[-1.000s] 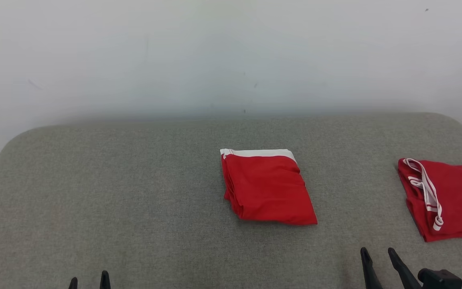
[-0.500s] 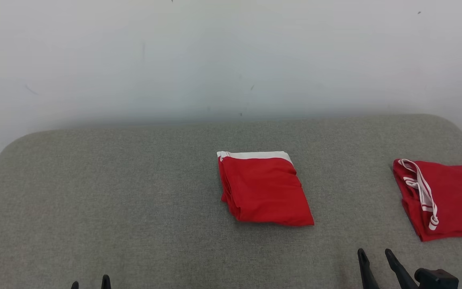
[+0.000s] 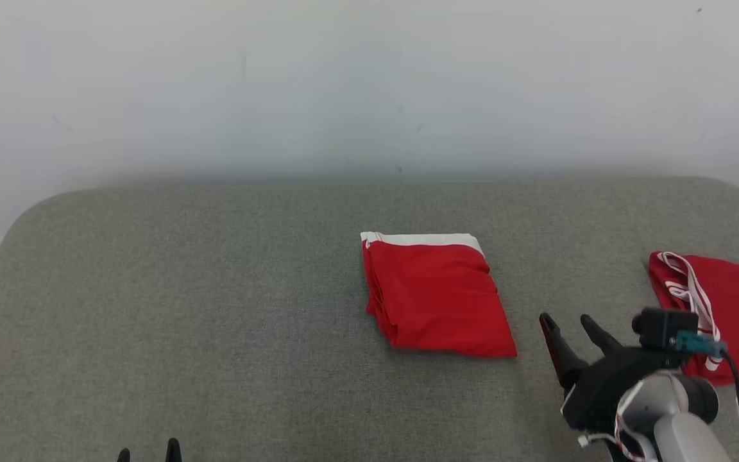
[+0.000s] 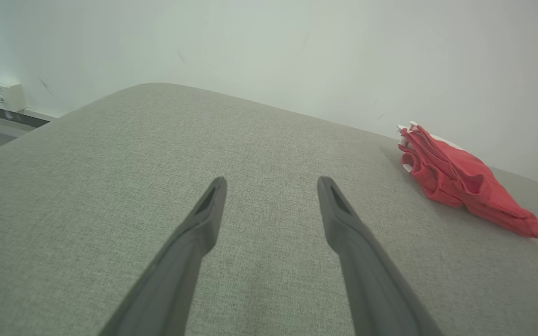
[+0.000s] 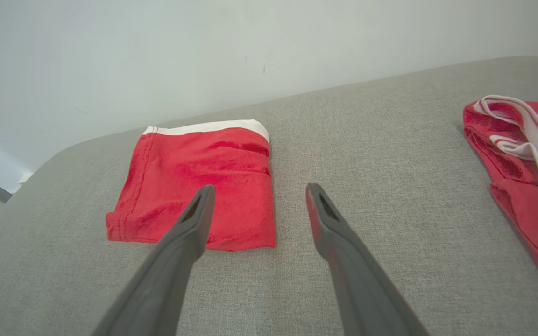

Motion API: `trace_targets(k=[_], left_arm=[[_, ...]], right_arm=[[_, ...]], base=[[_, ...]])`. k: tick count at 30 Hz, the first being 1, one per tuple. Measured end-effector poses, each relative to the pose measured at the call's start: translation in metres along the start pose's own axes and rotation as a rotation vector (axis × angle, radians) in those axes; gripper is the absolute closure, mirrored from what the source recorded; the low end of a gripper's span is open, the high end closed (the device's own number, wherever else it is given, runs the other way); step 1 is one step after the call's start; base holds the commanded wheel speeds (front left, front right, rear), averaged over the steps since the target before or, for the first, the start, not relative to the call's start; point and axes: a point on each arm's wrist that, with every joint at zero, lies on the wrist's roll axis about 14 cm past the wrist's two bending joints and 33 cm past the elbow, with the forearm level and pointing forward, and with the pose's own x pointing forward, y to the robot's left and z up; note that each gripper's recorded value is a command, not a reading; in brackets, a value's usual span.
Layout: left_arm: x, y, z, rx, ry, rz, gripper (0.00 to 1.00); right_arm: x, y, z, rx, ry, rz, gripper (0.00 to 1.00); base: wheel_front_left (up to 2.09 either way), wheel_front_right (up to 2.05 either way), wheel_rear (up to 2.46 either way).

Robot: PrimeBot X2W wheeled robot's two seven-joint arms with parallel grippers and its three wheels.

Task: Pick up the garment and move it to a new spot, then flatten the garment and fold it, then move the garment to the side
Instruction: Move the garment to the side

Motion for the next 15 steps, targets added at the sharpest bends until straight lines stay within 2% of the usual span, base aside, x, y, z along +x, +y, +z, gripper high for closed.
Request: trace_targets(k=[7,10,15], left_arm=[[0.005,-0.001,-0.001,-0.015,0.005,0.006,0.0],[0.013,-0.006,0.001,-0.02,-0.001,-0.007,0.0],[0.021,-0.002,-0.002,-0.032,0.01,0.014,0.0]], right_arm=[[0.048,0.0,0.022,-0.001,0.161,-0.009,0.0],[0.064,-0.008,0.018,-0.011,0.24,-0.04,0.0],[0.092,0.001,0.009,-0.039,0.323,-0.034,0.0]], base=[[0.0,0.0,0.0],[0.0,0.0,0.0],[0.0,0.0,0.0]])
